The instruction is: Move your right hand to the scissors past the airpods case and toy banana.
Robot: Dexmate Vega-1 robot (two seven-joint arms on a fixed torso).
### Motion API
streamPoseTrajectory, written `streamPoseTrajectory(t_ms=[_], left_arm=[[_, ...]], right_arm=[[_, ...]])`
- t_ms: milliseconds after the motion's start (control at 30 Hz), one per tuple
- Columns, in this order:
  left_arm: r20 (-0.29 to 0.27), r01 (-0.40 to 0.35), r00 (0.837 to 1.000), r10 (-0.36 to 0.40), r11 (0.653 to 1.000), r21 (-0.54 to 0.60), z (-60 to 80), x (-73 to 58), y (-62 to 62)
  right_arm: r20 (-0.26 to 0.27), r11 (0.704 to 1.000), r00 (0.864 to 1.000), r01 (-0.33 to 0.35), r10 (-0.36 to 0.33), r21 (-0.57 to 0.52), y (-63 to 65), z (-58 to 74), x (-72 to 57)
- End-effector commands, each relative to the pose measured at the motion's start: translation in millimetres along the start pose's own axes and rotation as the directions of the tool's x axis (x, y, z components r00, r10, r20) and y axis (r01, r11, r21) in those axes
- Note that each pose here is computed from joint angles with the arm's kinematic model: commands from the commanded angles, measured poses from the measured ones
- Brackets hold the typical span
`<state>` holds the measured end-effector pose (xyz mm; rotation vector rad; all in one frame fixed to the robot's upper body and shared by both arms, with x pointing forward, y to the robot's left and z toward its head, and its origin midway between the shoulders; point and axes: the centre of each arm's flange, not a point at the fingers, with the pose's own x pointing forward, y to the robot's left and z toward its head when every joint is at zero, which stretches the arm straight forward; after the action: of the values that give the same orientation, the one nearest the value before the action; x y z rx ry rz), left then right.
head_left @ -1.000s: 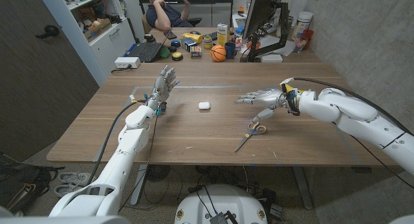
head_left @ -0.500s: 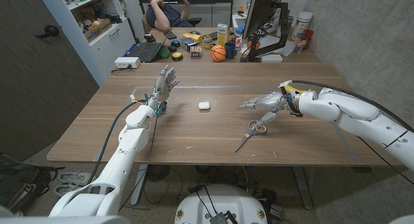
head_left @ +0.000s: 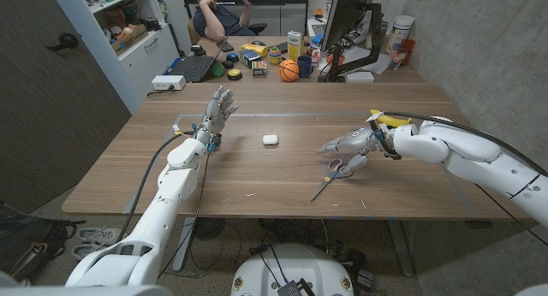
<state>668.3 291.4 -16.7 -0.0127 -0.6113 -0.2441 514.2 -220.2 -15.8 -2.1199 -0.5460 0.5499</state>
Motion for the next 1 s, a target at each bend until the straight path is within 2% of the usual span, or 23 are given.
streamPoseTrajectory(t_ms=[33,1000], left_arm=[[0.004,0.0,1.0,0.0,1.0,0.001,0.5,-1.7,0.0],[0.008,-0.002,1.0,0.002,1.0,0.007,3.3,-5.0,-2.2]], right_arm=[[-0.044,0.999,0.998,0.042,-0.043,-0.035,-0.5,3.0,-0.1],[-0.033,0.999,0.999,0.036,-0.036,-0.003,0.5,2.8,-3.3]])
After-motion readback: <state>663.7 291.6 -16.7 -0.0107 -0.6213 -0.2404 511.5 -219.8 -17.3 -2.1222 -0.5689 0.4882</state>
